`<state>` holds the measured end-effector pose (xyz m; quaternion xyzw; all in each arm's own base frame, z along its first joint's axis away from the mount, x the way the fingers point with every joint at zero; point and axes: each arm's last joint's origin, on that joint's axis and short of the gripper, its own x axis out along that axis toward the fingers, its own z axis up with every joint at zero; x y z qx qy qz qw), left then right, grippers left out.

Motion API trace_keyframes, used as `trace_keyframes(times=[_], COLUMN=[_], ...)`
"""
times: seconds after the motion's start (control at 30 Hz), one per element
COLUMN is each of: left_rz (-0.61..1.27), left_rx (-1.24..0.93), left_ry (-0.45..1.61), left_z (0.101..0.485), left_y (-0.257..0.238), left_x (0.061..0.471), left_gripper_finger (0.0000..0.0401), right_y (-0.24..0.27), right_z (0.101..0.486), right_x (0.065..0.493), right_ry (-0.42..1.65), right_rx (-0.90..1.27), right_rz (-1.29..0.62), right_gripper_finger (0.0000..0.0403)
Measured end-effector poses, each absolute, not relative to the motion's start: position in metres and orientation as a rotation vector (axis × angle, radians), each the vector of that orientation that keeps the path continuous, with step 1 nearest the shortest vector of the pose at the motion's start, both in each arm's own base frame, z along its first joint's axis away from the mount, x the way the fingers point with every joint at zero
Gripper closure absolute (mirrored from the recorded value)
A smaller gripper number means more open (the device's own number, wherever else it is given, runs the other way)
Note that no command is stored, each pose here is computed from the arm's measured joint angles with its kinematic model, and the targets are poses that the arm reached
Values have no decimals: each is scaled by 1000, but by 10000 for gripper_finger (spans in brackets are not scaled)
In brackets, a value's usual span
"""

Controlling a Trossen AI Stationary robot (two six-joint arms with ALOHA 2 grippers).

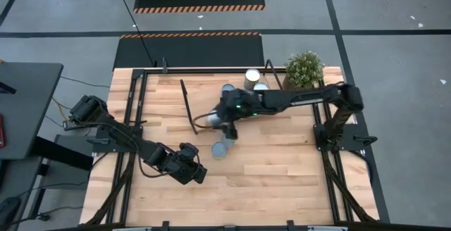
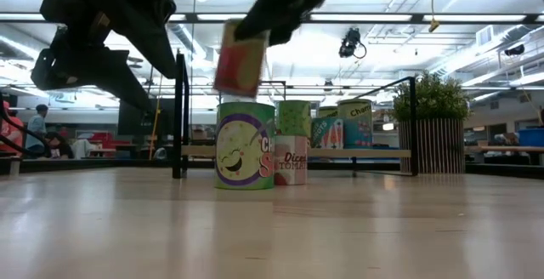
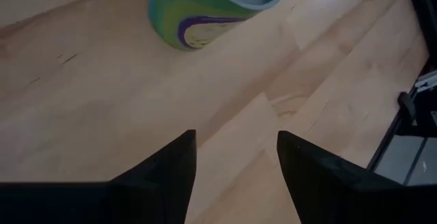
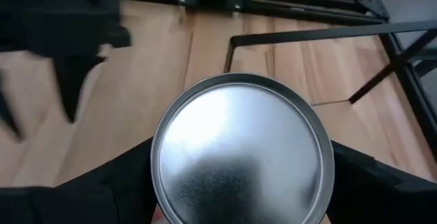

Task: Pick and place cans onto a shelf
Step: Put the orange can on the shelf

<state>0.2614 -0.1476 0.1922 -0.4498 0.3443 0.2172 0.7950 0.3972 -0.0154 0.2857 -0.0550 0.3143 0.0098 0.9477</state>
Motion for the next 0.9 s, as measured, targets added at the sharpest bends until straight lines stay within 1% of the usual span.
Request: trace_keyframes(times=[0.2, 0.37, 0.77, 0.9], left_rz=[413, 403, 414, 415], left_rx=[-995, -1000, -978, -978], left_ry=[823, 835, 845, 845], left_z=[191, 191, 190, 190], left_y=[-152, -156, -155, -155], left_x=[260, 257, 255, 255], left_gripper_finger=[190, 190, 191, 191], right_y=[-50, -73, -76, -76], right_z=[267, 249, 243, 242], right_x=[428, 429, 424, 424], right_ry=[711, 833, 914, 916], right_rx=[-59, -44, -90, -107], right_rz=[-75, -148, -129, -121], right_gripper_finger=[72, 73, 70, 60])
